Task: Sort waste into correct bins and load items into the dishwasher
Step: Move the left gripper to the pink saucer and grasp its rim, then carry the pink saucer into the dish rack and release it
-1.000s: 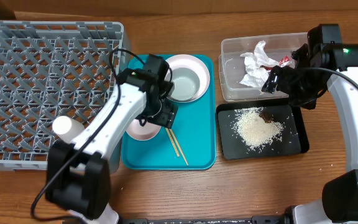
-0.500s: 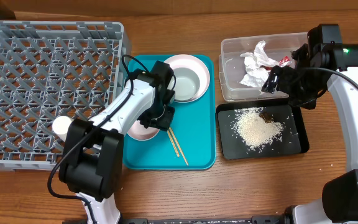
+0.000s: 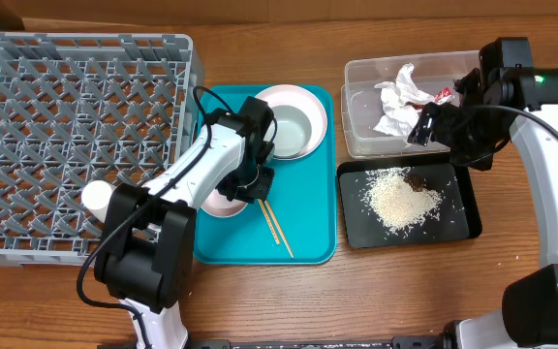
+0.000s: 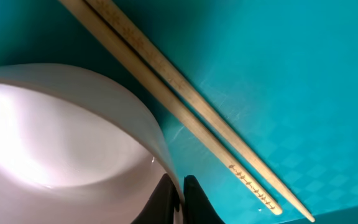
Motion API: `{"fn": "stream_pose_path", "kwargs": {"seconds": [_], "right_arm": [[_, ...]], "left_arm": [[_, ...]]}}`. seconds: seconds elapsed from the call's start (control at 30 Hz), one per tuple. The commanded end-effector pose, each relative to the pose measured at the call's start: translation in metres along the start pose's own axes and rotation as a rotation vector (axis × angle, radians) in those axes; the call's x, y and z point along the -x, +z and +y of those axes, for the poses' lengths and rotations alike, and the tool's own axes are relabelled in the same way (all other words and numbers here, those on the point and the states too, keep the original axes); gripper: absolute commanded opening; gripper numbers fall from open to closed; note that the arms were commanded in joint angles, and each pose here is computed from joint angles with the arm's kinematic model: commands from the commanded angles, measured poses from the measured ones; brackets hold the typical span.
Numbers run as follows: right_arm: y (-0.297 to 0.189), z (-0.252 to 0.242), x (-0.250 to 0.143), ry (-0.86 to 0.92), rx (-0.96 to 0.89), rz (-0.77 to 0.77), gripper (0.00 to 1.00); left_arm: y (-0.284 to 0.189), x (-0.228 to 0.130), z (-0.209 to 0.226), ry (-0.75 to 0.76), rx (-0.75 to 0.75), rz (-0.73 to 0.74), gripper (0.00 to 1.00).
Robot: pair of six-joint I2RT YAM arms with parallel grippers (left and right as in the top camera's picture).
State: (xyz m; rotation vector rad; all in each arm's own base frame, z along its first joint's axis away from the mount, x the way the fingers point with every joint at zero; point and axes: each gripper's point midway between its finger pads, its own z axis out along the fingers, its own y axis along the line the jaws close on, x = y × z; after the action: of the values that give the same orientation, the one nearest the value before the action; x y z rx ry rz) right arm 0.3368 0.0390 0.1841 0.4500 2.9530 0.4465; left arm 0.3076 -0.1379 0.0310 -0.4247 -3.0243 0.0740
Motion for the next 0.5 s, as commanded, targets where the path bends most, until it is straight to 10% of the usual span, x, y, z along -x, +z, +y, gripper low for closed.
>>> {"fn": "stream_pose_path", "kwargs": {"seconds": [0.0, 0.47], "right_arm": [[-0.013, 0.003, 0.000, -0.016, 0.010, -0.042, 0.89], [-0.013, 0.003, -0.002, -0.014, 0.008, -0.036, 0.89]], "left_arm": [[-0.004, 0.003, -0.004, -0.007, -0.003, -0.010, 0.04], [-0.179, 0.031, 0.022, 0.003, -0.073, -0.506, 0.04]]}}
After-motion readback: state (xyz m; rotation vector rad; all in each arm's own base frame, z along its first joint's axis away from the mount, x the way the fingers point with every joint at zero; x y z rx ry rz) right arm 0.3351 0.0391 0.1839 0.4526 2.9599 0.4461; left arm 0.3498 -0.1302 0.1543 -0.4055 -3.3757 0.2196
